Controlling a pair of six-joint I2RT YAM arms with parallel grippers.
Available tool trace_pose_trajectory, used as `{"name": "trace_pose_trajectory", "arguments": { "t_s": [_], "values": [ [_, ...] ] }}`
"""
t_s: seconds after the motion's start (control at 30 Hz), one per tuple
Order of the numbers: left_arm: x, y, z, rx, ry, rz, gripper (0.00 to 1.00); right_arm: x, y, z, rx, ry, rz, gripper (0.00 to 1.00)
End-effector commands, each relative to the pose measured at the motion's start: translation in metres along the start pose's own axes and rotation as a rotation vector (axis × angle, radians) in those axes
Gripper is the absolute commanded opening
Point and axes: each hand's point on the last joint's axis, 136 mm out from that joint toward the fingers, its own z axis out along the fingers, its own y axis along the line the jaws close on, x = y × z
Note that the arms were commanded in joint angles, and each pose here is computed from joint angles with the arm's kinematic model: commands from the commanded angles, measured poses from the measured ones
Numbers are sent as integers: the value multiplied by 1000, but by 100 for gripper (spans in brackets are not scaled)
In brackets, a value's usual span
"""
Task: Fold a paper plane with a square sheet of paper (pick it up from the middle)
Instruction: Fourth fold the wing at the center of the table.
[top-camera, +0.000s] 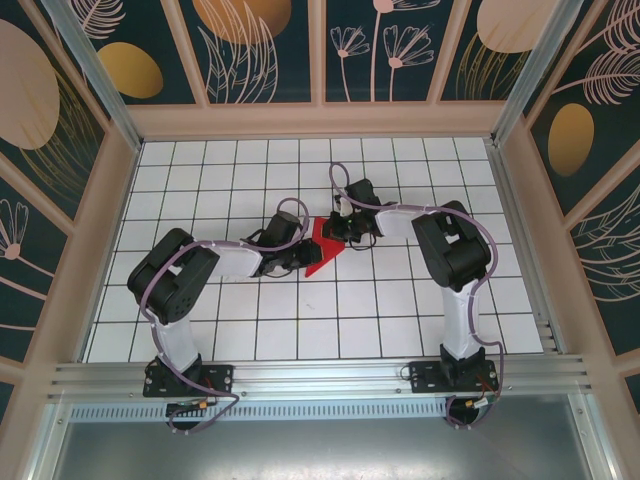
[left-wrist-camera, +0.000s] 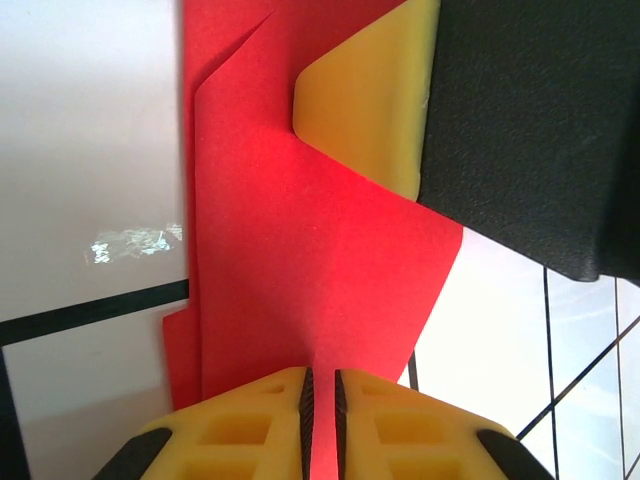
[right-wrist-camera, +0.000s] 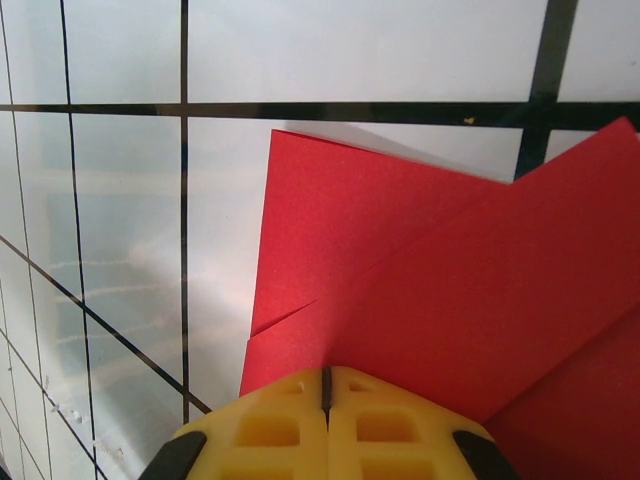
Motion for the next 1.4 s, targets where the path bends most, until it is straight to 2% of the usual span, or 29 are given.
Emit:
{"name": "trace_pose_trajectory", "arguments": {
  "t_s": [0.0, 0.43, 1.37],
  "values": [
    [16, 17, 1, -57, 66, -5, 18, 45, -72, 25, 217, 112, 74, 1],
    [47, 26, -5, -49, 119, -32, 11, 48, -77, 27, 233, 125, 84, 1],
    [92, 42, -19, -128, 177, -34, 6, 50, -86, 31, 259, 135, 113, 0]
  ]
}}
